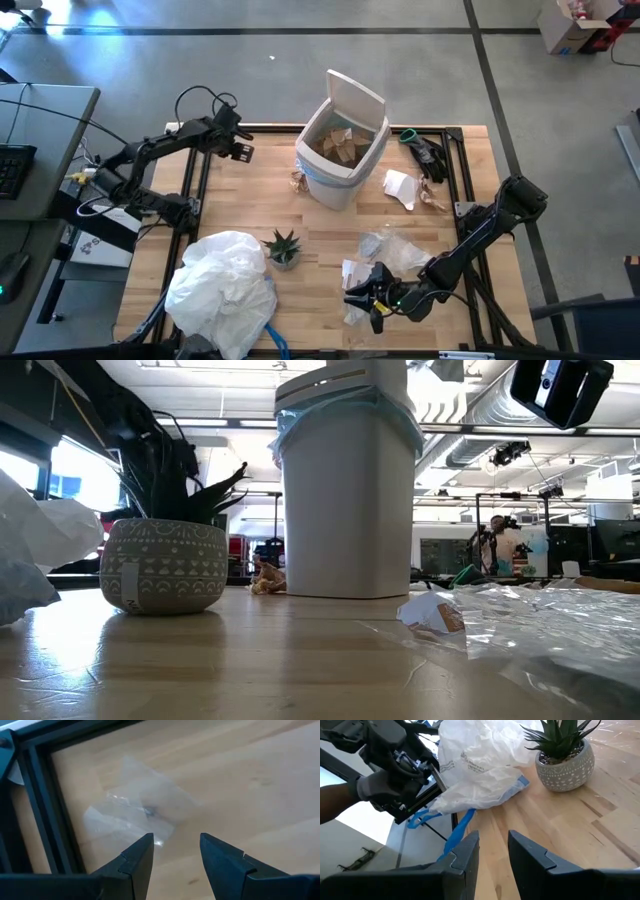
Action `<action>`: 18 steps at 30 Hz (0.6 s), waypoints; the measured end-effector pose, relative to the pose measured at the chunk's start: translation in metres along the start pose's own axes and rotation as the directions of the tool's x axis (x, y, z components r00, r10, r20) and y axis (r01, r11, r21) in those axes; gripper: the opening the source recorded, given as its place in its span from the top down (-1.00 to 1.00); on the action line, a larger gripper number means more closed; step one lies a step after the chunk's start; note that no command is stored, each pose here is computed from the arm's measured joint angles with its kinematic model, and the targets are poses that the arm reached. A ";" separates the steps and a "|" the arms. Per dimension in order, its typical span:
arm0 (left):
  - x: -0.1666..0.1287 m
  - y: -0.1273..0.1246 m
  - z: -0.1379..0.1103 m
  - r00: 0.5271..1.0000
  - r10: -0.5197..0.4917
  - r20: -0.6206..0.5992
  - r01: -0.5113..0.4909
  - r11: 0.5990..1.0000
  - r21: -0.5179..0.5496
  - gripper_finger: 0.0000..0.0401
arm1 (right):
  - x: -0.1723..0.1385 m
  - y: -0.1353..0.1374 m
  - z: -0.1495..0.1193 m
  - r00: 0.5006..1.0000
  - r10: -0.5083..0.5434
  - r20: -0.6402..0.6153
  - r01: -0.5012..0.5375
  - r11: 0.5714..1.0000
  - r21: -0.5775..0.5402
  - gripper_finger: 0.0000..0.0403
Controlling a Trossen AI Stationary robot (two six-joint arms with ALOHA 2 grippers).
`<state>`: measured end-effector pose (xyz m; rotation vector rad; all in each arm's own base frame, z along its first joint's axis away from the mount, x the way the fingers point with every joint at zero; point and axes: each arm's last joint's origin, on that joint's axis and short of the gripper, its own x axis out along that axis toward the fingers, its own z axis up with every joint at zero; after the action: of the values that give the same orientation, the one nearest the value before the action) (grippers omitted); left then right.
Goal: Place trash/remove bag and relplace
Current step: Put the transparent plastic into the trash bin
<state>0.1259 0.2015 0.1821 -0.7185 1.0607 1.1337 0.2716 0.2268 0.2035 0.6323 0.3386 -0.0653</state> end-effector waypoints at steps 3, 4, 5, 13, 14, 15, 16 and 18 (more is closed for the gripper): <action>0.005 0.000 0.001 1.000 0.021 -0.009 -0.021 1.000 -0.020 0.28 | 0.000 0.000 0.000 1.000 0.002 0.000 -0.002 1.000 0.000 0.56; 0.006 -0.001 0.002 1.000 0.026 -0.012 -0.027 0.999 -0.029 0.28 | 0.000 0.000 0.000 1.000 0.002 0.000 -0.002 1.000 -0.001 0.56; 0.007 -0.001 0.003 1.000 0.027 -0.015 -0.027 0.999 -0.040 0.28 | 0.000 0.000 0.000 1.000 0.002 0.000 -0.002 1.000 -0.001 0.56; 0.018 -0.002 0.013 0.991 0.048 -0.124 -0.058 0.995 -0.075 0.27 | 0.000 0.000 0.000 1.000 0.000 0.000 0.000 1.000 -0.019 0.56; 0.020 -0.003 0.014 0.988 0.054 -0.148 -0.066 0.995 -0.075 0.27 | 0.000 0.000 0.000 1.000 0.001 0.000 -0.001 1.000 -0.022 0.56; 0.022 -0.003 0.016 0.985 0.058 -0.164 -0.072 0.994 -0.077 0.27 | 0.000 0.000 0.000 1.000 0.001 0.000 -0.001 1.000 -0.025 0.56; 0.024 -0.004 0.017 0.983 0.063 -0.174 -0.078 0.994 -0.079 0.27 | 0.000 0.000 0.000 1.000 0.001 0.000 -0.001 1.000 -0.026 0.55; 0.027 -0.005 0.020 0.979 0.070 -0.194 -0.087 0.993 -0.082 0.27 | 0.000 0.000 0.000 1.000 -0.001 0.002 0.001 1.000 -0.028 0.56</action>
<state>0.1384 0.2278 0.1640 -0.8764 1.2142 1.2038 0.2712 0.2272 0.2036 0.6044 0.3371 -0.0620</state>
